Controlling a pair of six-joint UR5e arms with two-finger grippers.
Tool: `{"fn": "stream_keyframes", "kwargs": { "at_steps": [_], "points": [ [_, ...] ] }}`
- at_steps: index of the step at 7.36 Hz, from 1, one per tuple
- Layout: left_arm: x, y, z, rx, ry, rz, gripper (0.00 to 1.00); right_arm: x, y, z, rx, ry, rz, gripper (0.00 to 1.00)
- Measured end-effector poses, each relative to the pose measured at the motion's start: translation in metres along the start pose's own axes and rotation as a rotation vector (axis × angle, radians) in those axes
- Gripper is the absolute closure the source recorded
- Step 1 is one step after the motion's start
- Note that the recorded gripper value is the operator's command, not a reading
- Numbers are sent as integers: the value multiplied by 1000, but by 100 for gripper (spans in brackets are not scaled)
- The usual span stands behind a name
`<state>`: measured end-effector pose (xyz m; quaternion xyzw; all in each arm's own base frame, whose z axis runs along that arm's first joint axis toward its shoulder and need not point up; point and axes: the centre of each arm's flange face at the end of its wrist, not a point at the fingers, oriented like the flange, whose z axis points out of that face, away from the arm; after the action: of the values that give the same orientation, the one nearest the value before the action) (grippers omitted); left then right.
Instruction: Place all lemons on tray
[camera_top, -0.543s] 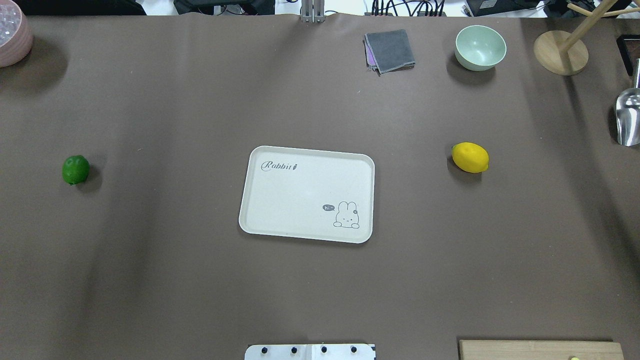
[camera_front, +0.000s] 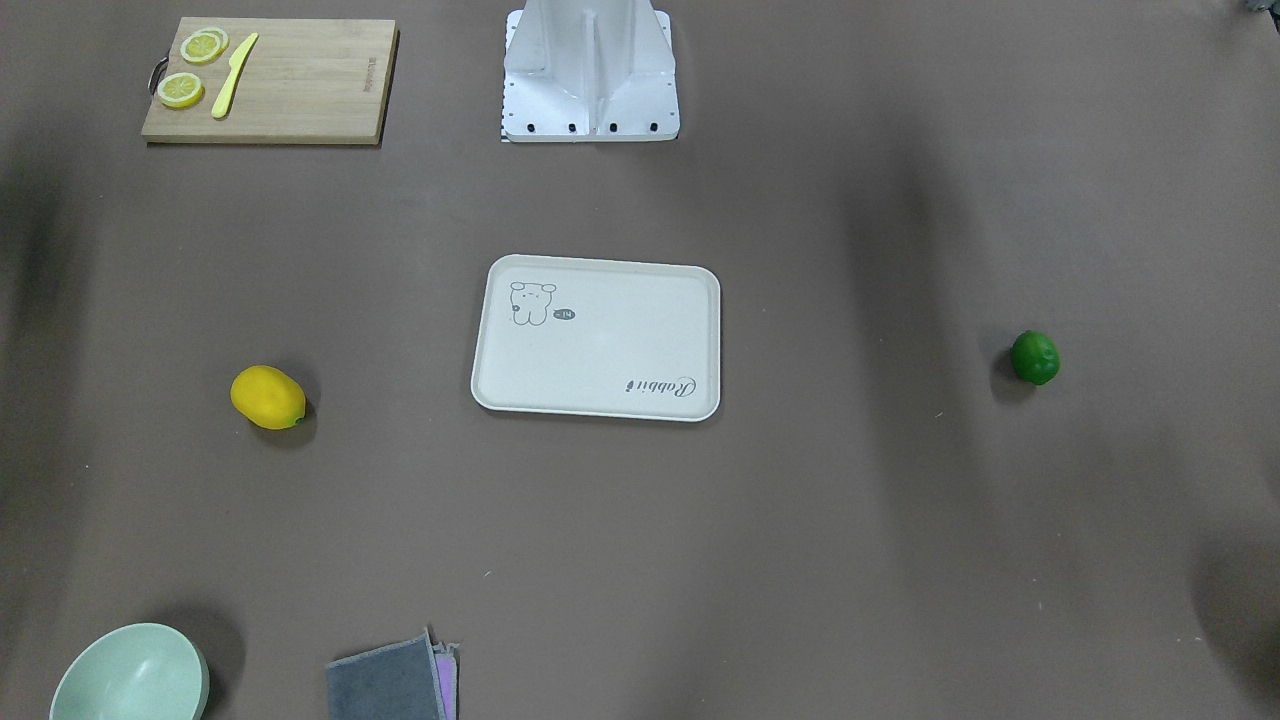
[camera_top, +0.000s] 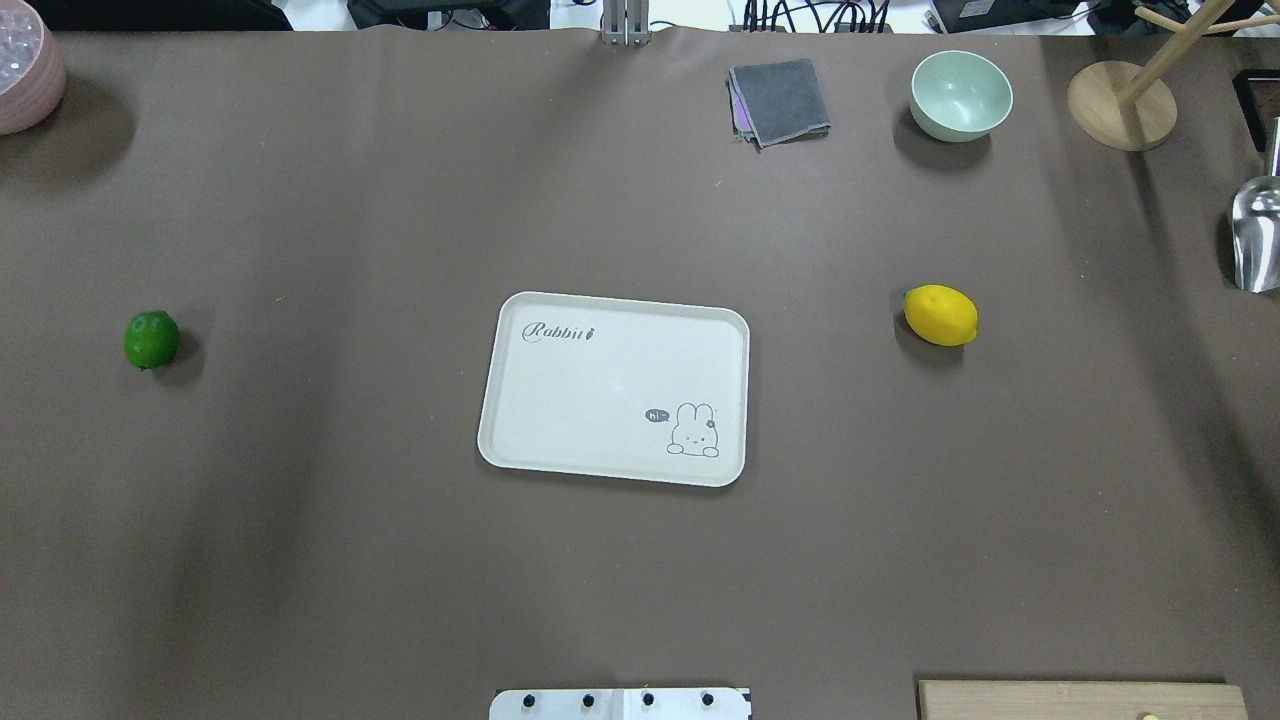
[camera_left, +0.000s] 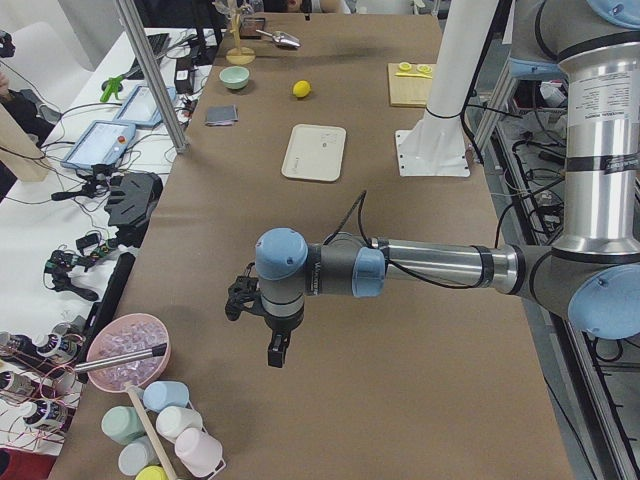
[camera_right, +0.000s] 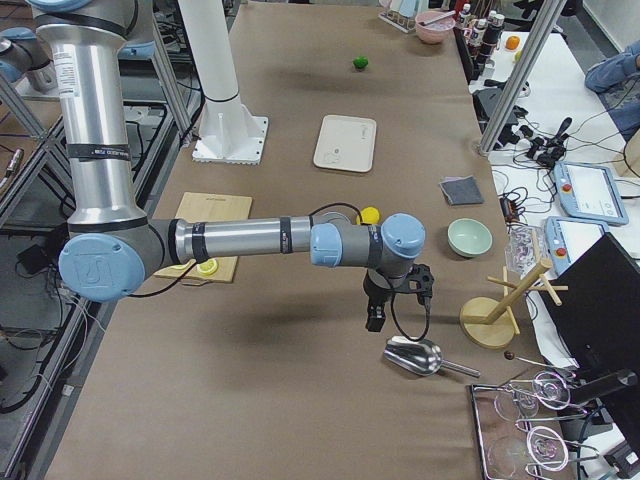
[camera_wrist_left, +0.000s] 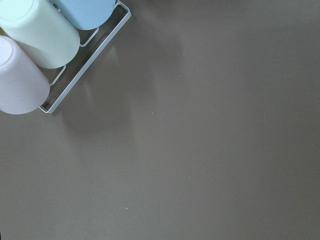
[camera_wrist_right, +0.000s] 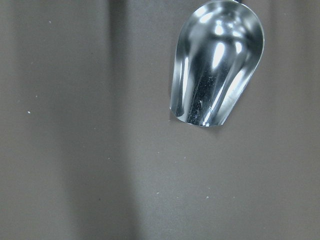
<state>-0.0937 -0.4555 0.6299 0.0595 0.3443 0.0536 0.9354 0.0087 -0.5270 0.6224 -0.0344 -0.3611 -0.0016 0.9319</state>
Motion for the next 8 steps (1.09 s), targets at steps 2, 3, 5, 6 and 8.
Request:
{"fn": "stream_keyframes", "kwargs": {
  "at_steps": [2,3,5,6,8],
  "points": [
    [-2,5,1,-3,3,-5,2,-2,0,-2,4,0,-5,0],
    [-5,16,5,-6,19,-15,2,-2,0,-2,5,-1,-6,0],
    [-5,25,7,-6,46,-26,2,-4,-1,-4,8,-1,-7,0],
    [-5,25,7,-7,49,-30,2,-10,-4,-4,9,-1,-13,1],
    [-4,22,5,-5,50,-32,2,-47,-14,-6,12,-9,-21,1]
  ]
}}
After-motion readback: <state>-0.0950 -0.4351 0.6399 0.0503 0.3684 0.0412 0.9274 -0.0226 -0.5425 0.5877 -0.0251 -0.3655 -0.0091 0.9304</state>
